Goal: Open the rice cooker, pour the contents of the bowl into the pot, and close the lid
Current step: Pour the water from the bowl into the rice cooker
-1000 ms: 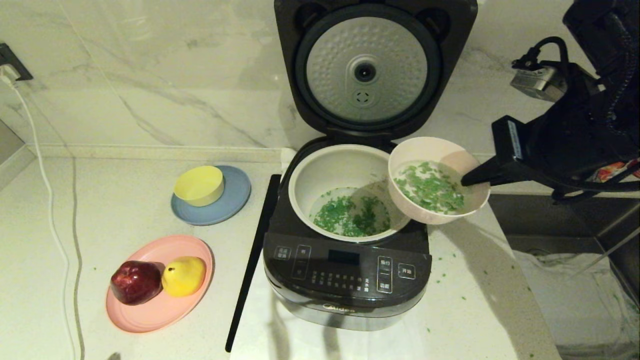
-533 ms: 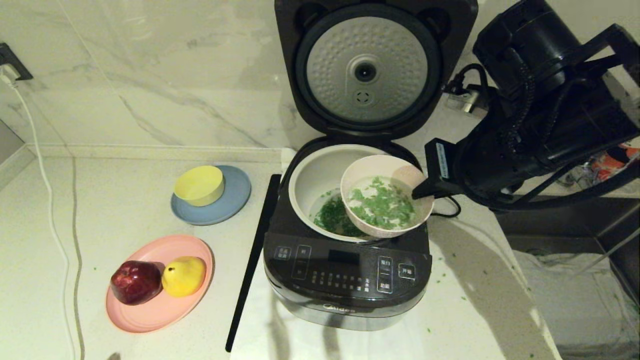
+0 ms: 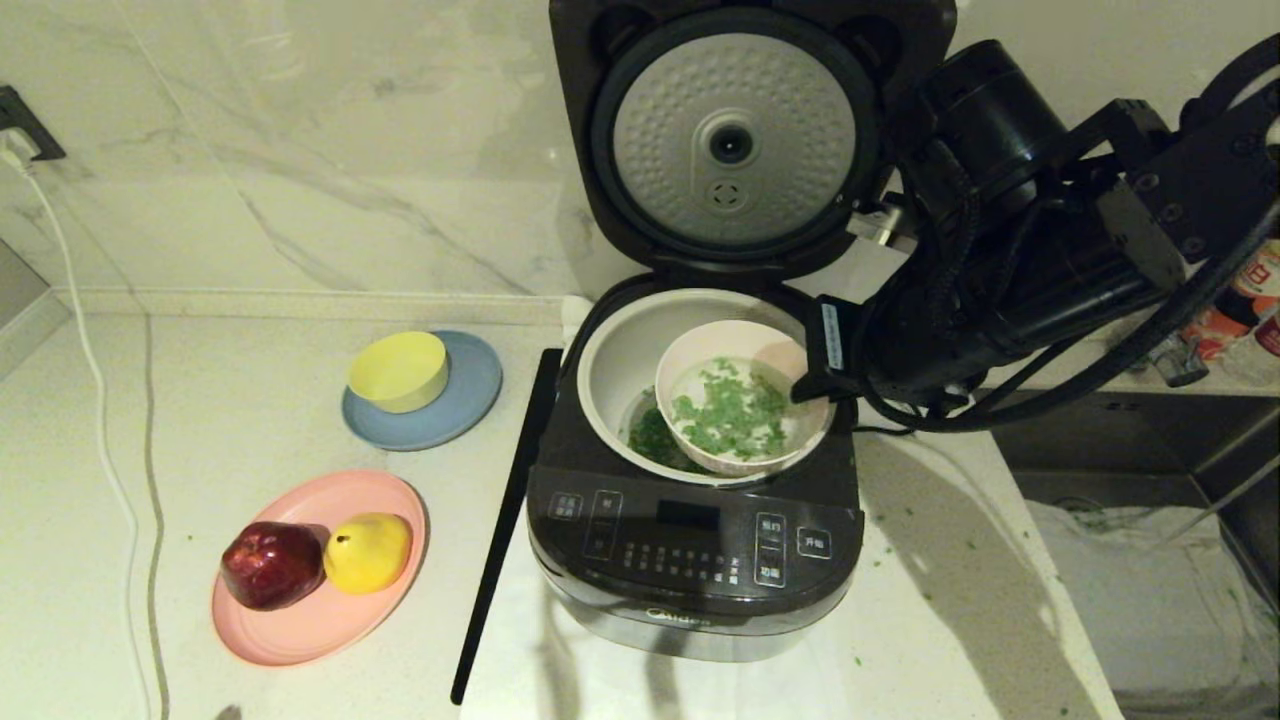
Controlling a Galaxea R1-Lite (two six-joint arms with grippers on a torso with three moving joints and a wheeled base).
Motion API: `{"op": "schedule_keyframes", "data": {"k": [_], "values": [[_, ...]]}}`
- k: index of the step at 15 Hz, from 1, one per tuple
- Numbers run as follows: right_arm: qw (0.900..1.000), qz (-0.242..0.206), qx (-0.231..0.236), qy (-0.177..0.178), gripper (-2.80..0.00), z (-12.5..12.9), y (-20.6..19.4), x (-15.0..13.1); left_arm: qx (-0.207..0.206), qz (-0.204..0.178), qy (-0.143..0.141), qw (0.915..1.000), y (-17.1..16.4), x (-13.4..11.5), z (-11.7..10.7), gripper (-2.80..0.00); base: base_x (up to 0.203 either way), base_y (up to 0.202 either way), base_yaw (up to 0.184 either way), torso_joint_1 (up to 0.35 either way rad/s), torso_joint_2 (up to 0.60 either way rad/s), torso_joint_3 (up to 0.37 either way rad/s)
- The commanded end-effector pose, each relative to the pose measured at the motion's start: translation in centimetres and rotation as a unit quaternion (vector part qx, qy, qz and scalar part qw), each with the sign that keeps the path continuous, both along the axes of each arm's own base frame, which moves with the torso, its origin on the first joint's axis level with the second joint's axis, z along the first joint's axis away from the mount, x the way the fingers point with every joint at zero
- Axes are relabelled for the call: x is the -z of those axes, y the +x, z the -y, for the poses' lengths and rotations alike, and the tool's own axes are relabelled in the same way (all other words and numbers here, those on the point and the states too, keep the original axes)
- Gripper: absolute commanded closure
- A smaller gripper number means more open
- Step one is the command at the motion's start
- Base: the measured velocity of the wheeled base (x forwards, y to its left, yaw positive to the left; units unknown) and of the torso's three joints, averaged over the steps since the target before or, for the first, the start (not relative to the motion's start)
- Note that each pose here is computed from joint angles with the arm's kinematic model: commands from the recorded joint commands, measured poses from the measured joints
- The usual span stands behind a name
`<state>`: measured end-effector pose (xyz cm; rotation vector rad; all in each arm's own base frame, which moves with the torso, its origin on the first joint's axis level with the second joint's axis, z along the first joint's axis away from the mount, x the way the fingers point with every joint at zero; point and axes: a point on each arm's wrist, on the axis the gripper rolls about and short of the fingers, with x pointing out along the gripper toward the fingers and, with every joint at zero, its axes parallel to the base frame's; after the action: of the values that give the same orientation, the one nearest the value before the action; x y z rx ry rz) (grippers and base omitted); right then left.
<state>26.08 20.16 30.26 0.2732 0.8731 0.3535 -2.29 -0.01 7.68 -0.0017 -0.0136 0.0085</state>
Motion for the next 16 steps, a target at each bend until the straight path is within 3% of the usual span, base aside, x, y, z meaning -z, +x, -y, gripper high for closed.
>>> {"op": "schedule_keyframes", "data": {"k": [1,9,12,16], "values": [[1.000,0.002,0.012,-0.011,0.00,-0.5,0.7,0.7,-0.001,-0.005,-0.001,1.0000,0.1,0.3,0.0,0.00,0.000,0.000,0.000,0.000,0.00,0.000],[0.995,0.071,0.071,-0.030,0.00,-2.1,3.0,1.8,-0.001,-0.005,0.000,1.0000,0.1,0.2,0.0,0.00,0.000,0.000,0.000,0.000,0.00,0.000],[0.989,0.105,0.094,-0.038,0.00,-2.6,3.3,1.6,-0.001,-0.005,-0.001,1.0000,0.1,0.3,0.0,0.00,0.000,0.000,0.000,0.000,0.00,0.000],[0.979,0.139,0.127,-0.075,0.00,-3.6,2.7,1.8,-0.001,-0.005,0.000,1.0000,0.1,0.2,0.0,0.00,0.000,0.000,0.000,0.000,0.00,0.000]]}}
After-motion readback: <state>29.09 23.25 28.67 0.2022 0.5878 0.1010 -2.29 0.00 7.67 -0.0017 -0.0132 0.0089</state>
